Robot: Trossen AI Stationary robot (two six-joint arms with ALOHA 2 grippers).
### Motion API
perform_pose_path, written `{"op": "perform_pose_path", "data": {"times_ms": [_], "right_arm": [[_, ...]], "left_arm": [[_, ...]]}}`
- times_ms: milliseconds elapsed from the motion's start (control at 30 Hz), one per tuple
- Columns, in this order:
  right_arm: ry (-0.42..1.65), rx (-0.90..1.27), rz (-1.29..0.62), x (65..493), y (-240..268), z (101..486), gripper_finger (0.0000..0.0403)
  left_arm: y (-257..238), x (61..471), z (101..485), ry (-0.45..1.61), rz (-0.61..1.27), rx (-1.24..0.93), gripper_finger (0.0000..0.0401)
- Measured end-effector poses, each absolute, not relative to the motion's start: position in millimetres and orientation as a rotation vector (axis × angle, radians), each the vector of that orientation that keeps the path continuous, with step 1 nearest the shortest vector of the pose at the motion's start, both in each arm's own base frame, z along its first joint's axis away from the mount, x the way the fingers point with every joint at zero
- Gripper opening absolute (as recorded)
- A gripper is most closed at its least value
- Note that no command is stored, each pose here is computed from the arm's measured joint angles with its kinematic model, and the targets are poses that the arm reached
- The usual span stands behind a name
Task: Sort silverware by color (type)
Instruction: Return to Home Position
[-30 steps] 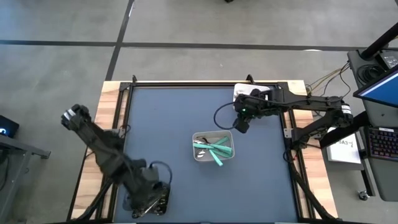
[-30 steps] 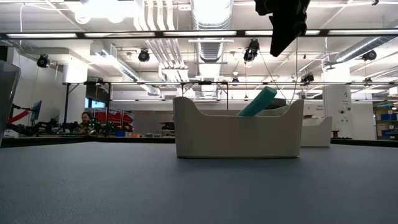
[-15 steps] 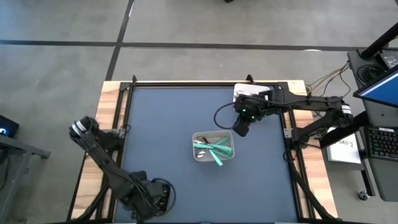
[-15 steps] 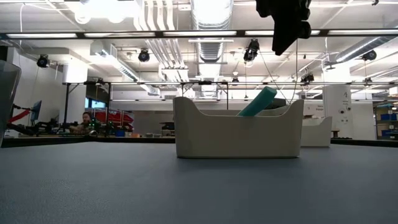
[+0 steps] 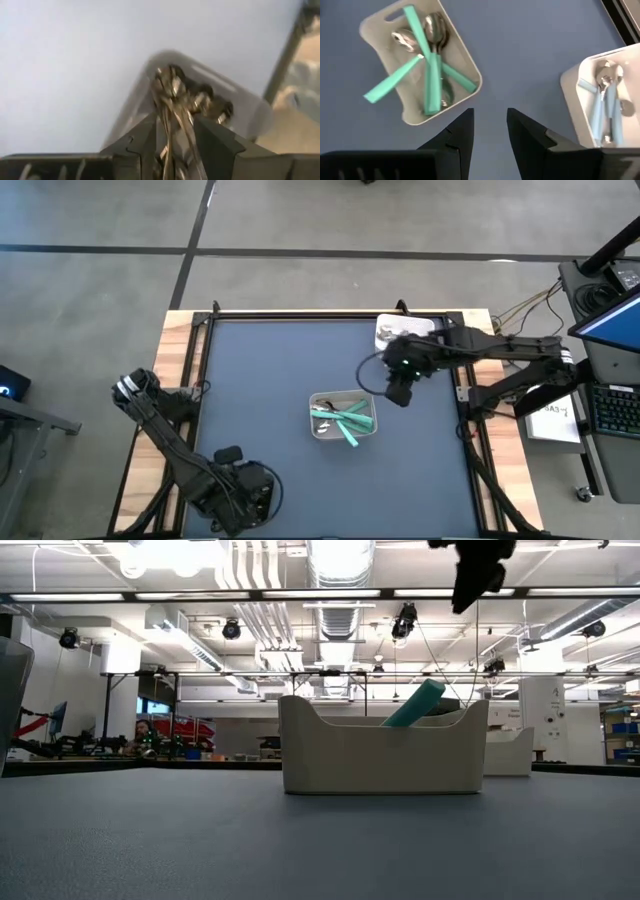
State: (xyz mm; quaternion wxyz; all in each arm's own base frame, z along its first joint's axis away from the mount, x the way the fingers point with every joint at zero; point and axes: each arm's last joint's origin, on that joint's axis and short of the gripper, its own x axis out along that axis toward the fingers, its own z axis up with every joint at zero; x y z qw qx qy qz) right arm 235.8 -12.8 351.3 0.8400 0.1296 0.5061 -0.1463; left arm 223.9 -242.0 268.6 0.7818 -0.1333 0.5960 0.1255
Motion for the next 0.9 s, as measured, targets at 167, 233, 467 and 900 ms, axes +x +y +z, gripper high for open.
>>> {"op": "perform_pose_path", "data": {"times_ms": [167, 233, 467, 900], "right_arm": [[0.927, 0.283, -0.325, 206, 3, 346, 0.0109], [0.833, 0.297, -0.340, 193, 8, 339, 0.0109], [0.643, 0.437, -0.353, 158, 15, 295, 0.0109], [0.592, 0.452, -0.522, 128, 8, 211, 0.0109]], "left_arm": [[-235, 222, 270, 1.185, 0.425, -0.290, 0.0114], [-228, 219, 274, 1.144, 0.489, -0.267, 0.0114], [-196, 204, 294, 0.909, 0.791, -0.258, 0.0113], [-170, 199, 311, 0.629, 0.840, -0.276, 0.0113]]}}
